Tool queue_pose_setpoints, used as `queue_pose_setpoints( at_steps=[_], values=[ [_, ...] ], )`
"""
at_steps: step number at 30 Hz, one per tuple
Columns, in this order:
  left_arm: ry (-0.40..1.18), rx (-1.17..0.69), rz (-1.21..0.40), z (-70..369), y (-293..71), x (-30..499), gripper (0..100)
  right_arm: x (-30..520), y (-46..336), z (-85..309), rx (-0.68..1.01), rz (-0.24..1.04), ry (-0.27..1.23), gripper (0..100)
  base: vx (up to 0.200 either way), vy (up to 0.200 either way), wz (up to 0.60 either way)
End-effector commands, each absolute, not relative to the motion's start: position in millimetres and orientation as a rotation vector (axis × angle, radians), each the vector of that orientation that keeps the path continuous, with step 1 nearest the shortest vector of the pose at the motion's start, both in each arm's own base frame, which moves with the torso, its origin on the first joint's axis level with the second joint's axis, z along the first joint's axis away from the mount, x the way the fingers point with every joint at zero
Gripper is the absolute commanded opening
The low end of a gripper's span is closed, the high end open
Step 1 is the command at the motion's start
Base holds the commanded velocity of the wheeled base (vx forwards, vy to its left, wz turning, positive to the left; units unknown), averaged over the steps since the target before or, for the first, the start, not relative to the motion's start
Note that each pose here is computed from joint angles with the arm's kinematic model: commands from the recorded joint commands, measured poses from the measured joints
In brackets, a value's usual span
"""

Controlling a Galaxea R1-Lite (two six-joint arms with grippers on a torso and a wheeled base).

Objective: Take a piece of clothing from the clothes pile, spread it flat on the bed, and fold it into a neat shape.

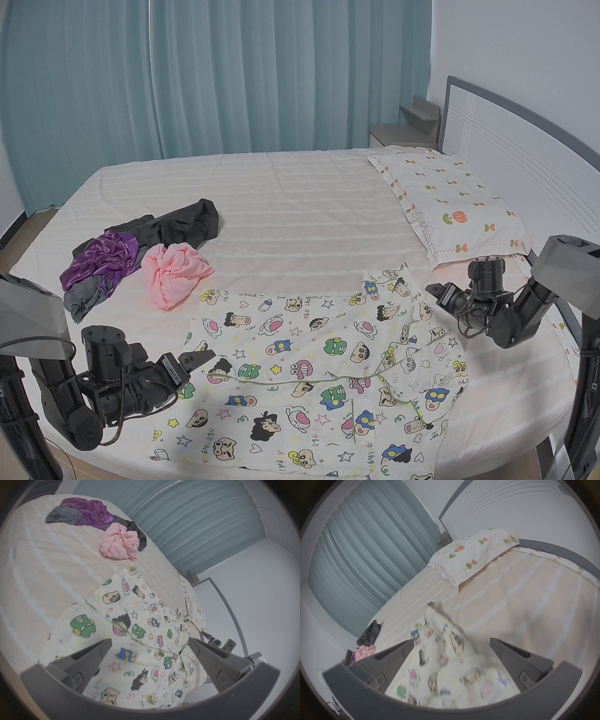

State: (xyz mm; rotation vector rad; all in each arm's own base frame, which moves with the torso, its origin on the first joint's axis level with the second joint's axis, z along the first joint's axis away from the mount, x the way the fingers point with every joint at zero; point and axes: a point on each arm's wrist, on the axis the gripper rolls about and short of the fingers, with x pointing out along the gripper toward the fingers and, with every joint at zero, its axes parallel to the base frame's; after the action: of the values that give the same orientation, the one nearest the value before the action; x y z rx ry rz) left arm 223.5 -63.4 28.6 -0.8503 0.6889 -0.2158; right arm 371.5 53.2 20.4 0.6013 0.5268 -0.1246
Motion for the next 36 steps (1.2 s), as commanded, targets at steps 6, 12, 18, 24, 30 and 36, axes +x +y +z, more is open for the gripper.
queue_pose_setpoints(
  at_steps=[6, 12, 18, 24, 30, 36],
  values=[
    [0.695, -0.845, -0.226, 37.4, -58.0, 203.8, 100, 223.2, 47.2, 55.4, 0.676, 0.028, 0.605, 100, -0.2, 0.0, 0.0],
    [0.72, -0.808, -0.222, 33.0, -56.5, 199.2, 100, 195.7, 46.9, 40.9, 0.675, 0.091, 0.693, 100, -0.2, 0.0, 0.0],
    [0.754, -0.776, -0.21, 25.6, -56.2, 199.2, 100, 187.5, 59.2, 19.0, 0.613, 0.119, 0.813, 100, -0.133, 0.0, 0.0],
    [0.81, -0.72, -0.173, 8.9, -51.2, 201.9, 100, 189.5, 71.0, -11.6, 0.459, 0.167, 0.913, 100, 0.0, 0.0, 0.0],
    [0.834, -0.693, -0.15, -1.0, -48.1, 204.4, 100, 195.9, 76.2, -51.8, 0.299, 0.228, 0.944, 100, 0.0, 0.0, 0.0],
    [0.814, -0.699, -0.147, -0.1, -46.9, 208.5, 100, 191.4, 79.4, -66.3, 0.171, 0.296, 0.985, 100, 0.0, 0.0, 0.0]
  ],
)
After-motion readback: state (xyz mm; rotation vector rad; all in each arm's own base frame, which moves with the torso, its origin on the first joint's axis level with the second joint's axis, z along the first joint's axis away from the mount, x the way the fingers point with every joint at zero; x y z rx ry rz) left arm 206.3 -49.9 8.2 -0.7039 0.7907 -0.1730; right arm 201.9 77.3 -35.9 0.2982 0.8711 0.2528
